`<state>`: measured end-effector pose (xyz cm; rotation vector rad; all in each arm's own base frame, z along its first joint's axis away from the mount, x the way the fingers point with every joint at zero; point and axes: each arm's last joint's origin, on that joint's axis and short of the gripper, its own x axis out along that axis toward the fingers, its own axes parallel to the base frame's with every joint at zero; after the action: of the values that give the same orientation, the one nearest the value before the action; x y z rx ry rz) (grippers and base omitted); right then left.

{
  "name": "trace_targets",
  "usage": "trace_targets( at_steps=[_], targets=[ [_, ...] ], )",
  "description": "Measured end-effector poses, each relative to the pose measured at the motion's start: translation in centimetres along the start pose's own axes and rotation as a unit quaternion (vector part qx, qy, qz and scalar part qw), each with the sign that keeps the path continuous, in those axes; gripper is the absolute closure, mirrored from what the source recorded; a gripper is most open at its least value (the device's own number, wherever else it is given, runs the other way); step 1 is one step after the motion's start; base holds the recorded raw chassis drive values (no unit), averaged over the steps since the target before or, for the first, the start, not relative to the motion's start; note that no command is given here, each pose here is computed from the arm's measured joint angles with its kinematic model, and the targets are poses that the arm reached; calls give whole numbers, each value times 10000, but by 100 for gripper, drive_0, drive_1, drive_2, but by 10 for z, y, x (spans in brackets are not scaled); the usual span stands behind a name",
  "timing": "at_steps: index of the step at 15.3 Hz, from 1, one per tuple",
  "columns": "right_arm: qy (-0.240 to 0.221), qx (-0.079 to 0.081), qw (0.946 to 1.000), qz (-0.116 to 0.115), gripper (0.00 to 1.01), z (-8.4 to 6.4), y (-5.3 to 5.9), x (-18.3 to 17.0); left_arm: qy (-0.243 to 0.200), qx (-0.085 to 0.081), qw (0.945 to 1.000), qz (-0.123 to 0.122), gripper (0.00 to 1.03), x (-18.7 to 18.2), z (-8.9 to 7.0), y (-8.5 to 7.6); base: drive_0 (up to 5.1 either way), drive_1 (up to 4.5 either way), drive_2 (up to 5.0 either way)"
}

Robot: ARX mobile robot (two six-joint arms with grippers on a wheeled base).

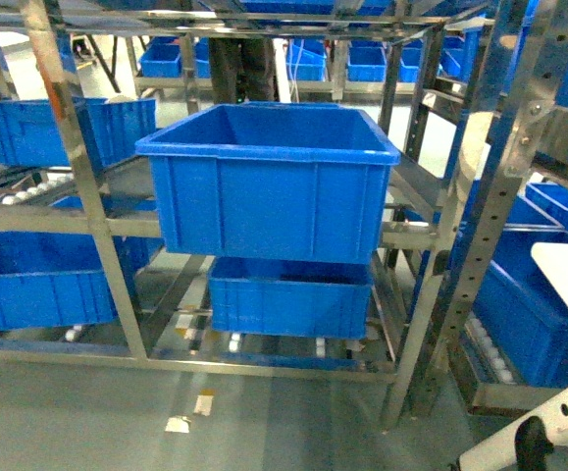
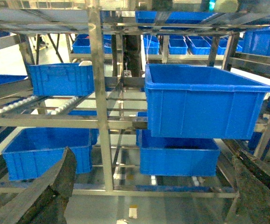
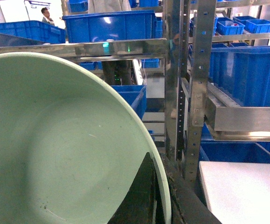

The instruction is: Place green bowl on second shelf with right arm

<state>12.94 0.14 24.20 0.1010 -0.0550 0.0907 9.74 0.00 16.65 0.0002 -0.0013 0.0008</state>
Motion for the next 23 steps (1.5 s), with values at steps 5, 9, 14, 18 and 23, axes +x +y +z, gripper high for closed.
trace_targets(
  at_steps=[5,9,14,18,23],
  targets=[
    [4,0,10000,-2,99,0,0,0,-2,0,10000,-2,5,0,0,0,-498,238,238],
    [-4,-2,10000,-3,99,0,0,0,-4,0,10000,-2,5,0,0,0,-498,238,238],
    [-16,-2,10000,-4,99,0,0,0,-4,0,10000,-2,5,0,0,0,-495,241,241],
    [34,4,10000,35,99,-1,1,0,-6,0,10000,2,5,0,0,0,-124,60,60],
    [-15,-1,10000,42,99,0,1,0,0,0,10000,4,5,0,0,0,60,21,-92]
  ],
)
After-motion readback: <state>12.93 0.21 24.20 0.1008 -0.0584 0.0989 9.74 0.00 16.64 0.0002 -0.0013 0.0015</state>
